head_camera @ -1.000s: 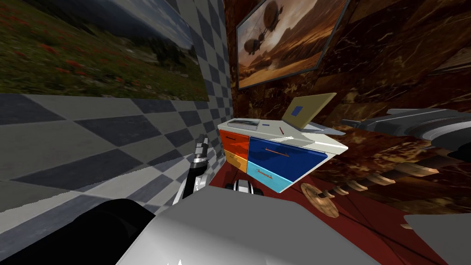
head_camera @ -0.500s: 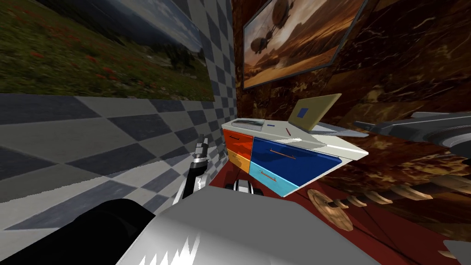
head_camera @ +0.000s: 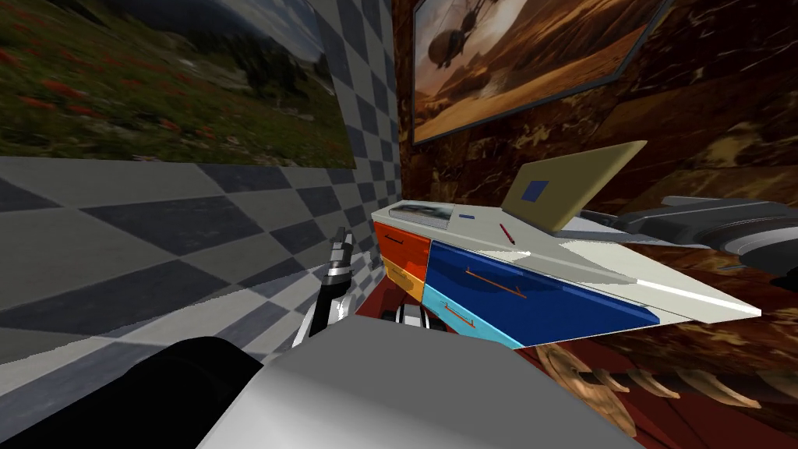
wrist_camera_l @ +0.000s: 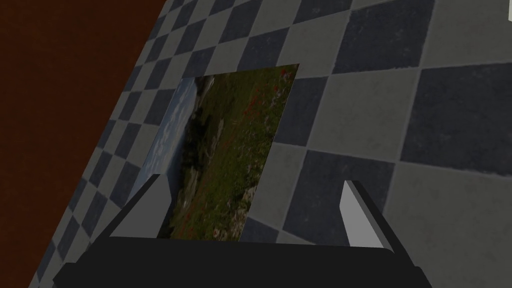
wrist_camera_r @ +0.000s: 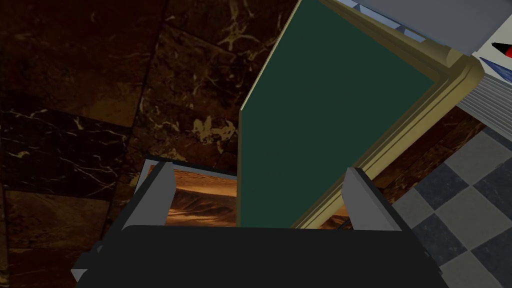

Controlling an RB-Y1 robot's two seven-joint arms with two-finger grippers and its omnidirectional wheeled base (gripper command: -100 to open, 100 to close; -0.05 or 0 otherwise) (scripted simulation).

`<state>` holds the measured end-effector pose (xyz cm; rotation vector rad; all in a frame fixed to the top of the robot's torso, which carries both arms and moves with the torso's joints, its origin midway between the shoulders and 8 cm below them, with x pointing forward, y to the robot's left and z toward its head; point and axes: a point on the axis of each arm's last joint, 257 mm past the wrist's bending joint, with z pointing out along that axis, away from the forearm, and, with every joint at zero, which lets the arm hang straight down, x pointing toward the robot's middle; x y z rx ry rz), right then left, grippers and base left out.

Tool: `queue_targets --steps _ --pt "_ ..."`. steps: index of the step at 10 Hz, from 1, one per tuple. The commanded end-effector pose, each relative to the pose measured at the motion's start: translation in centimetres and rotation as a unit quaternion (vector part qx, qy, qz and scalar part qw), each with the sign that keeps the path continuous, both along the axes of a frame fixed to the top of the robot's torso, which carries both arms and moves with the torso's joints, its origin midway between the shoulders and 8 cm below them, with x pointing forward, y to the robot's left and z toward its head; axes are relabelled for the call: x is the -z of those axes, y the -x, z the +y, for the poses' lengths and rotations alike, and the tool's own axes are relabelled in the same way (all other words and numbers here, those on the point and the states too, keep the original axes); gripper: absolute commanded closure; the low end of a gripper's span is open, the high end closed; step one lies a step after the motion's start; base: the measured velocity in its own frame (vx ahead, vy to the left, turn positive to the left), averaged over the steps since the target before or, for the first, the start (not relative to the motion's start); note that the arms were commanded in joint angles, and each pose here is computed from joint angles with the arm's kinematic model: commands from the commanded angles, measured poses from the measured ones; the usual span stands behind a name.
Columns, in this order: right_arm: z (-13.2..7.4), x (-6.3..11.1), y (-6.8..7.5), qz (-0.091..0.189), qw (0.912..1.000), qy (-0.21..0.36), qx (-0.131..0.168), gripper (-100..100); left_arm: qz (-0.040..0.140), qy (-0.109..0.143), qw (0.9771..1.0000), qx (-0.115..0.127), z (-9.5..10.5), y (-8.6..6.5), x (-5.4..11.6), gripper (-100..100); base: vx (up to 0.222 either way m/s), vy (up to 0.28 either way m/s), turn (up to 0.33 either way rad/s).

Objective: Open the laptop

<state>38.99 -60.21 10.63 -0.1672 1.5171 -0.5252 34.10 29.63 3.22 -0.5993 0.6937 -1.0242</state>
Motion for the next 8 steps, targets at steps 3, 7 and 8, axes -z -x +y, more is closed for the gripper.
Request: queue_targets --steps 3,7,8 --pt "-2.5 -0.4 -0.3 0.001 0.9996 -0.001 0.028 -100 0.0 0.0 1.0 0.0 0.0 0.0 0.0 0 -0.046 -0.015 0.208" --pt "-0.9 -0.1 -0.2 0.001 1.0 -0.001 0.009 100 0.0 0.0 1.0 0.0 0.0 0.0 0.0 0 -0.001 0.001 -0.094" --pt "0.1 0.0 0.0 0.001 1.0 0.0 -0.002 100 0.0 0.0 1.0 0.0 0.0 0.0 0.0 0 0.07 0.029 -0.246"
